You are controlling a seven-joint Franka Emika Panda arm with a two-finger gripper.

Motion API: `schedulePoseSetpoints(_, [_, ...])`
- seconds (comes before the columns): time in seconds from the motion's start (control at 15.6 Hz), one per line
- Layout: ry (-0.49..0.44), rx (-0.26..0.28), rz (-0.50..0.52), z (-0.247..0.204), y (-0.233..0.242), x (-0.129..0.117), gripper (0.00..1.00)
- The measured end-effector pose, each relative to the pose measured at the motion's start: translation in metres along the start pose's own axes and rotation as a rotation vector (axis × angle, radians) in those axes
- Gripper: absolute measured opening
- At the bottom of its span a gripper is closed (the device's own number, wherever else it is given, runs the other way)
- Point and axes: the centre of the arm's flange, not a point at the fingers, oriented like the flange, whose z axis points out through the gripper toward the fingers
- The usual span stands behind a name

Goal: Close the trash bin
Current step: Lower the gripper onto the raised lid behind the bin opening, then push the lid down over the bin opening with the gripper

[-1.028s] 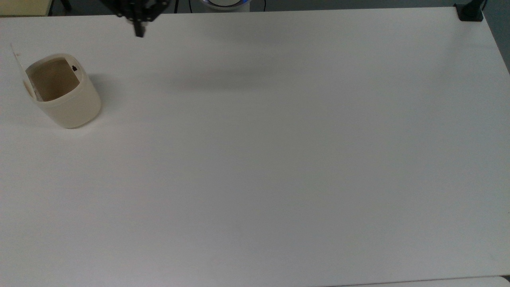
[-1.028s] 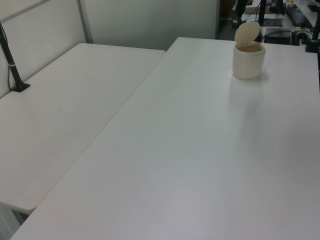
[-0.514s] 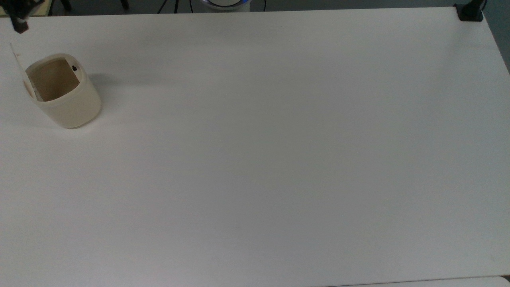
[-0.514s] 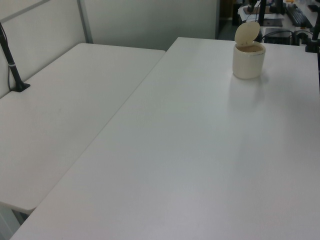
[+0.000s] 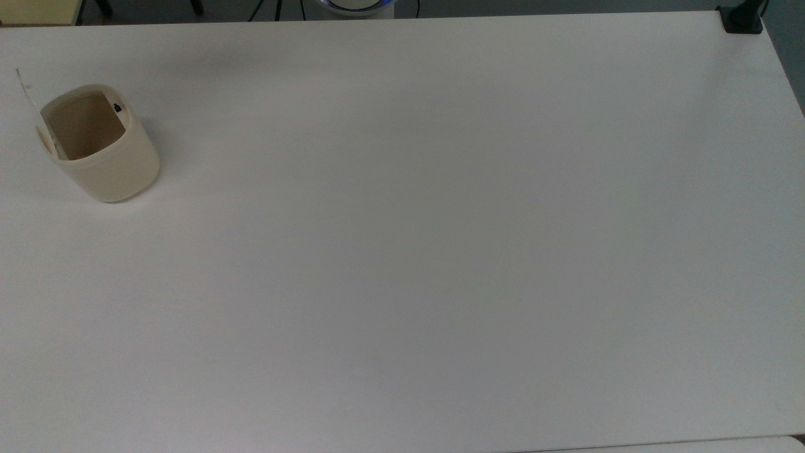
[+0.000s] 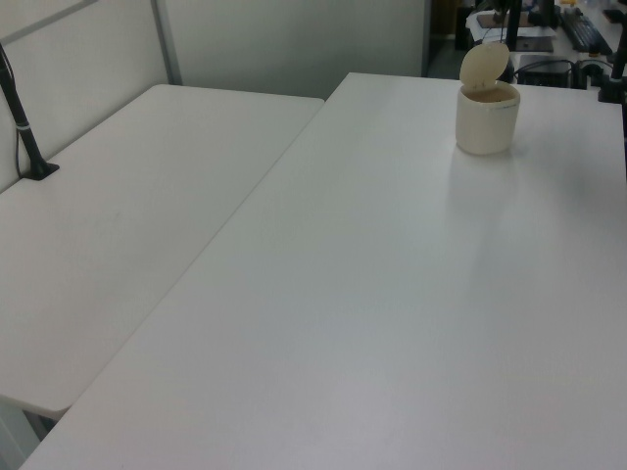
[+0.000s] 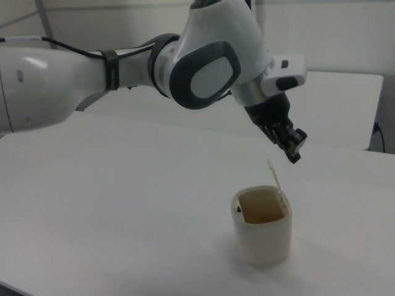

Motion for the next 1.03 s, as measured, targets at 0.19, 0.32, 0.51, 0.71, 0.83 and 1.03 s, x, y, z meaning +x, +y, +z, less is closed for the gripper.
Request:
schedulePoseSetpoints(0.19, [-0.021,0.002,-0.007,0.013,-0.005,-0.002,0.01])
schedulePoseSetpoints(0.32, [-0.041,0.007,-0.022,0.023,-0.013,-0.007,0.01])
schedulePoseSetpoints(0.51, [-0.075,0.019,-0.054,0.038,-0.030,-0.015,0.01])
schedulePoseSetpoints(0.71, [-0.115,0.028,-0.085,0.050,-0.044,-0.024,0.01])
schedulePoseSetpoints(0.83, [-0.156,0.035,-0.128,0.059,-0.051,-0.032,0.01])
schedulePoseSetpoints(1.03, [-0.193,0.045,-0.178,0.073,-0.065,-0.044,0.01])
